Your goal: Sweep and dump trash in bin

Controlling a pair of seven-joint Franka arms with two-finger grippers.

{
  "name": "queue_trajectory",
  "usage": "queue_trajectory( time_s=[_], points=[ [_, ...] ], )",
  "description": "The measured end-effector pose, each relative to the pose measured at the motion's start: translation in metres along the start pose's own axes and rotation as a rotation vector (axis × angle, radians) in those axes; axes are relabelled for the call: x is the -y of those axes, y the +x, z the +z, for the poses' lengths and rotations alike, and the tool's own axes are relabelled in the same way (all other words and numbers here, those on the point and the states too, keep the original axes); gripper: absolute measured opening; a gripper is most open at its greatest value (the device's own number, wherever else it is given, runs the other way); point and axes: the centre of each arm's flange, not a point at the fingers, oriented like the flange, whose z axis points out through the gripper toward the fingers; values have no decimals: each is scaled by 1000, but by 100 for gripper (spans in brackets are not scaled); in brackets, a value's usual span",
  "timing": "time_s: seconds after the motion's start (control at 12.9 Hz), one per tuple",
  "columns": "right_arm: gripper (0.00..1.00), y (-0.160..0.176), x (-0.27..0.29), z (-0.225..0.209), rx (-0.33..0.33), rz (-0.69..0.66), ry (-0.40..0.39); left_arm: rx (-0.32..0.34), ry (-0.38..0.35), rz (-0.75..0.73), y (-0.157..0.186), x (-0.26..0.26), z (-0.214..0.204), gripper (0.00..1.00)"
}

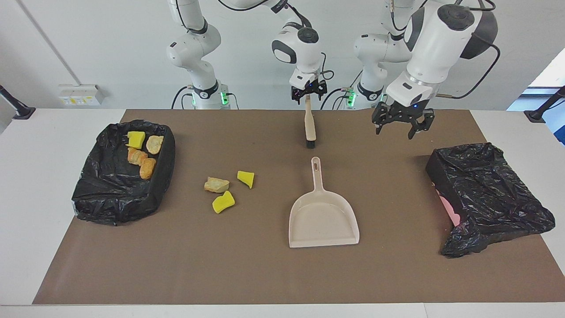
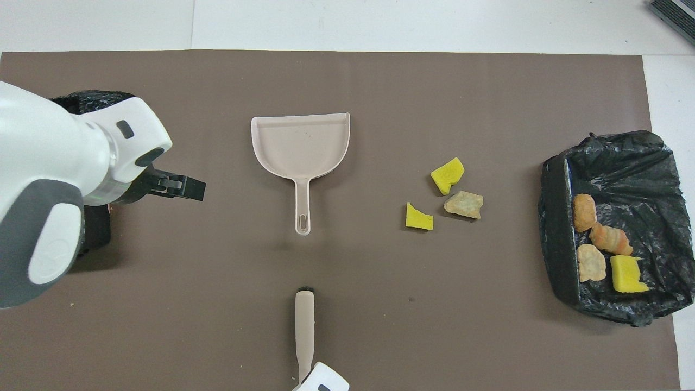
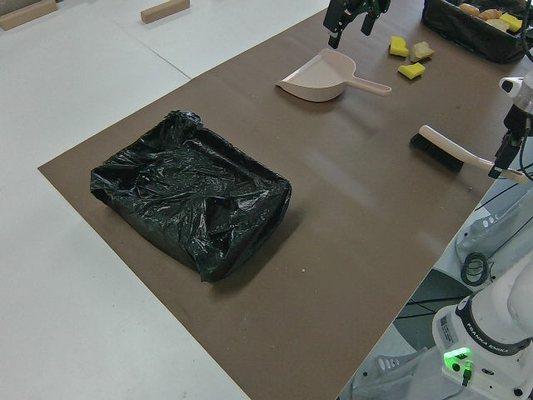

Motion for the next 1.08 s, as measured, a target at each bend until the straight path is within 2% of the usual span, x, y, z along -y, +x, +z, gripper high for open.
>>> queue_trajectory(
  time_s=[0.23,0.39,0.62,1.01,1.08],
  points=[
    [100,1,0,1,0,1,1,-4,-20,-44,10,-67,57,100],
    [77,1,0,1,0,1,1,8,-42,-51,16,-108,97,100],
    [41,1,0,1,0,2,1,7,-59,-69,25,-138,147,100],
    [39,3,-2,0,-1,6,1,14,-58,-118,33,-145,192,100],
    [30,3,-2,0,-1,8,1,11,-64,-127,34,-148,196,100]
  ],
)
